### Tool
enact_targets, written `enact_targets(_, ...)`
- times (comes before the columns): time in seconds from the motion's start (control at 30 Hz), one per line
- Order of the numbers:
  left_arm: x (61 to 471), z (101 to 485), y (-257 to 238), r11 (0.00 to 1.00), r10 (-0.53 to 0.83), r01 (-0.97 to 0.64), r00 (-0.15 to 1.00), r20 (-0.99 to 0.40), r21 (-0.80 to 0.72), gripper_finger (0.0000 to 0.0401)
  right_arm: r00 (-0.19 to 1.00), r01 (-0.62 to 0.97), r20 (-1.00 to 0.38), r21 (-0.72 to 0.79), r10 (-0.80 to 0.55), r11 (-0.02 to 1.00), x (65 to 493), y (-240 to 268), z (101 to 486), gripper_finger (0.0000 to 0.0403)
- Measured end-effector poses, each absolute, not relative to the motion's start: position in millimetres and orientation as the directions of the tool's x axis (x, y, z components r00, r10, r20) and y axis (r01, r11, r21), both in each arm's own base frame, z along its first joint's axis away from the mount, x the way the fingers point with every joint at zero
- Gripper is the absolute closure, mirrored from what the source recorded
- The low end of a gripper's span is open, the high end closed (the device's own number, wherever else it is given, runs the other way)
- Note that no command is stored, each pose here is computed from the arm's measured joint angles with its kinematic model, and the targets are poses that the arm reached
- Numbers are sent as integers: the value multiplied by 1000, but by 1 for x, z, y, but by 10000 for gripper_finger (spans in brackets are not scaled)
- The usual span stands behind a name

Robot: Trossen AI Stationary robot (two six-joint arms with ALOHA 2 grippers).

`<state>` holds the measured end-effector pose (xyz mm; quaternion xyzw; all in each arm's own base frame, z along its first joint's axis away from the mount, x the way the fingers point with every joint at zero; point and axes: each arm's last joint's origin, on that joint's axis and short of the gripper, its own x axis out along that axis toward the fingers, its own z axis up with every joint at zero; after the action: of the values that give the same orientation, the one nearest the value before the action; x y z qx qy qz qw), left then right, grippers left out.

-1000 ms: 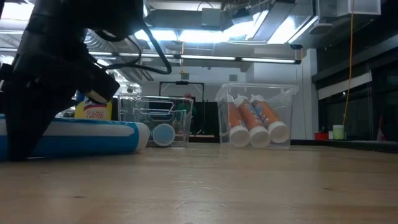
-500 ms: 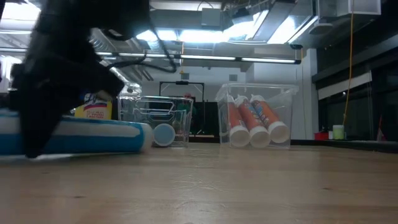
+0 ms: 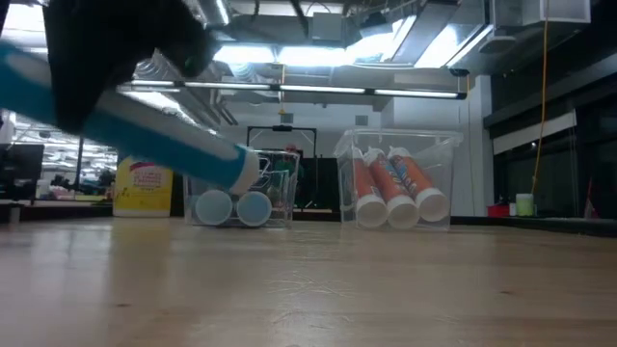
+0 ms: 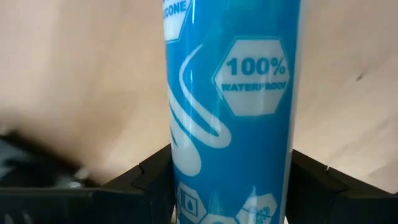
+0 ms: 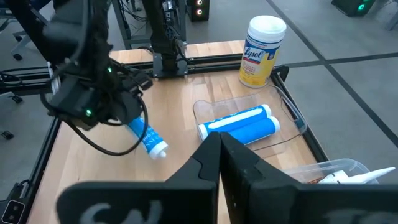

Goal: Pick & place silicon tubes, Sealant and Lysol wipes
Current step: Put the blue sealant into the left transparent bin

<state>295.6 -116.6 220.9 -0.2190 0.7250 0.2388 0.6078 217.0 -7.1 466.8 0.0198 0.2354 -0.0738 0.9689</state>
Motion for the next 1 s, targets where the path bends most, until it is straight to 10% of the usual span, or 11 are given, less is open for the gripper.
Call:
enact_targets(0.5,320,317,-60,760,181,-636,11,-983,133,184,878,143,-460,-14,-134,990,217,-7,467,391)
enact_targets(1.0,338,330,40,608,282,-789,117,-952,83,184,848,124,-512,-53,-134,991,214,-7,462,391)
